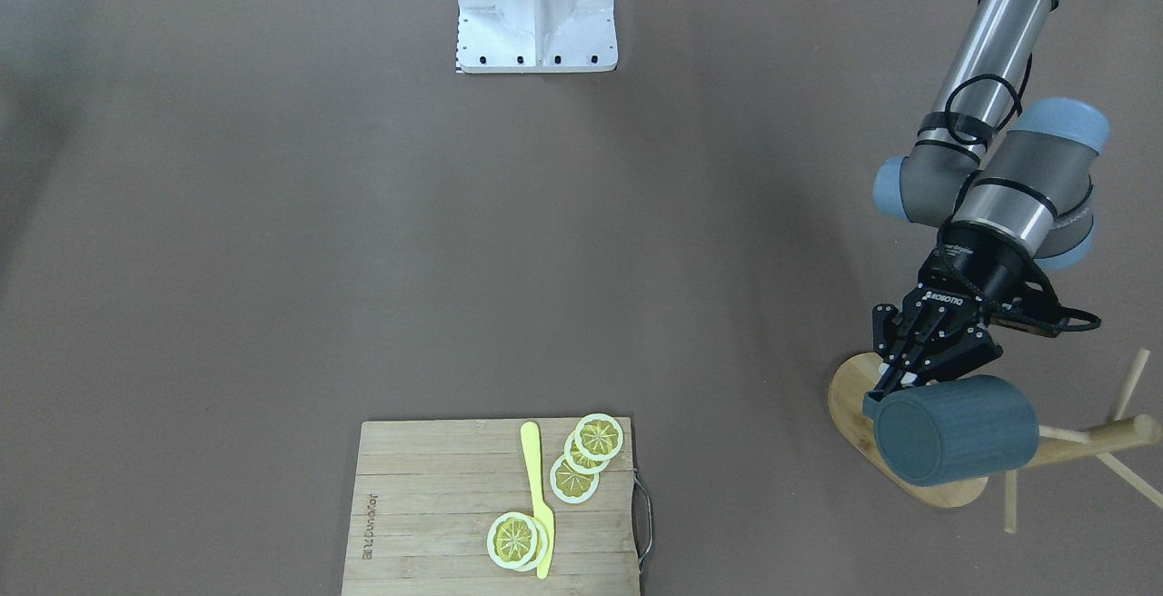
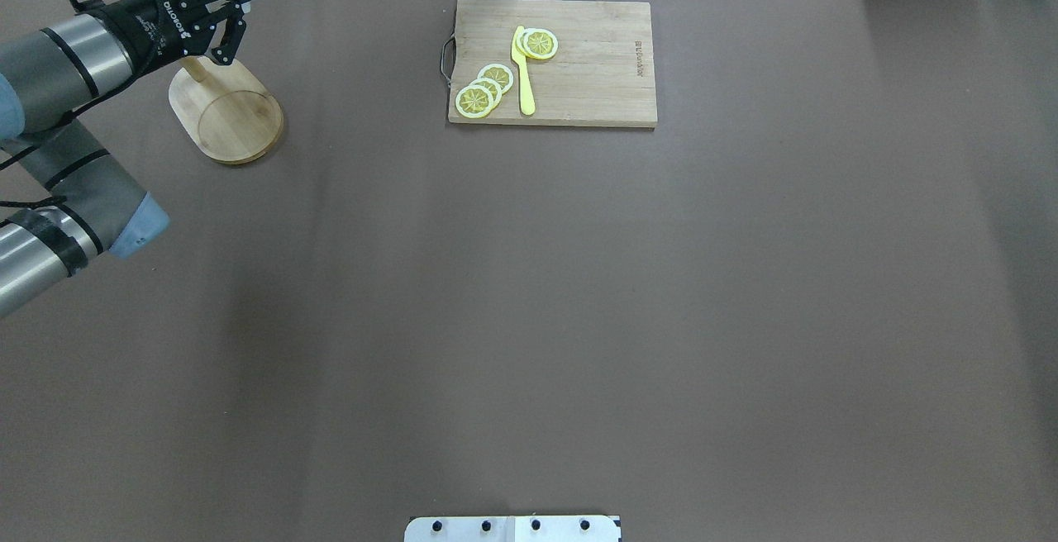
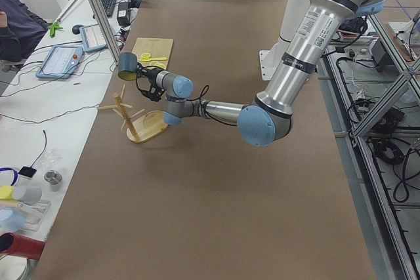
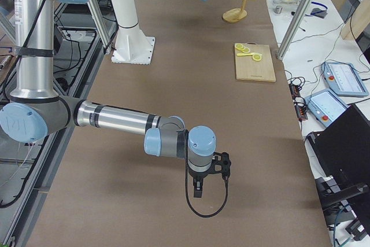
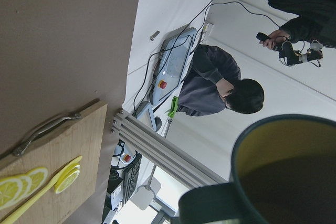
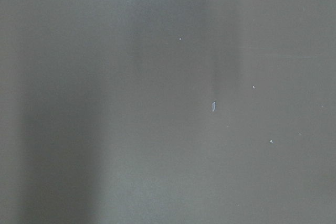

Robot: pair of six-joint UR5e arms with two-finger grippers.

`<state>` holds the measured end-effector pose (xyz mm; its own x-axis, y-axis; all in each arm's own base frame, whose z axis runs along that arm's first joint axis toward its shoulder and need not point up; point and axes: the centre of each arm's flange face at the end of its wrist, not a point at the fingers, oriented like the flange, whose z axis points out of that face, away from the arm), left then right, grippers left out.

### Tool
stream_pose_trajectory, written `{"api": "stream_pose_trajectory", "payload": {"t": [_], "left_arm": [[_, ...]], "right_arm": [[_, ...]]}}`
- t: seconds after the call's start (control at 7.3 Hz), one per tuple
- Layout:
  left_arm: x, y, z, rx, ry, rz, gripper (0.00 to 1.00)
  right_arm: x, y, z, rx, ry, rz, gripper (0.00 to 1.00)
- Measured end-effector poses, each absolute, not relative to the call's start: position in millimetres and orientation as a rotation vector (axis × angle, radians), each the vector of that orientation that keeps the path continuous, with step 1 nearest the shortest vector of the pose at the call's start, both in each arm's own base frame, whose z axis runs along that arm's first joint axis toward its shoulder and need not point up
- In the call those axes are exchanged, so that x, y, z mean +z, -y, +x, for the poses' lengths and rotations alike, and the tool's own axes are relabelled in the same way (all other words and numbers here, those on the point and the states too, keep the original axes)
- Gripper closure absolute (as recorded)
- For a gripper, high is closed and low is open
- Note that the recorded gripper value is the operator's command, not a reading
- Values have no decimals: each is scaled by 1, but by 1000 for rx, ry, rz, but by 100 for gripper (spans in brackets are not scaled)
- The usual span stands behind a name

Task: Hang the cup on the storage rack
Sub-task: 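Hook the mug handle over a peg of the wooden stand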

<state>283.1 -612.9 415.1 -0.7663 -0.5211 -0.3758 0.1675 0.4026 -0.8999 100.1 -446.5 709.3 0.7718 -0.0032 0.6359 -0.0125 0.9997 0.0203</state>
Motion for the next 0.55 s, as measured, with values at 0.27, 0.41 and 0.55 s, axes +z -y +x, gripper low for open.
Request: {"api": "stream_pose_trajectory", "payload": {"t": [0.27, 0.41, 0.55], "left_arm": [[442, 609, 277, -1410, -2027, -337, 100], [455, 607, 273, -1415, -2029, -355, 100], [464, 607, 267, -1432, -2026, -388, 100]], "right_arm": [[707, 448, 100, 3, 689, 29, 0], [706, 450, 100, 2, 688, 32, 0], [705, 451, 100, 2, 688, 34, 0]]}}
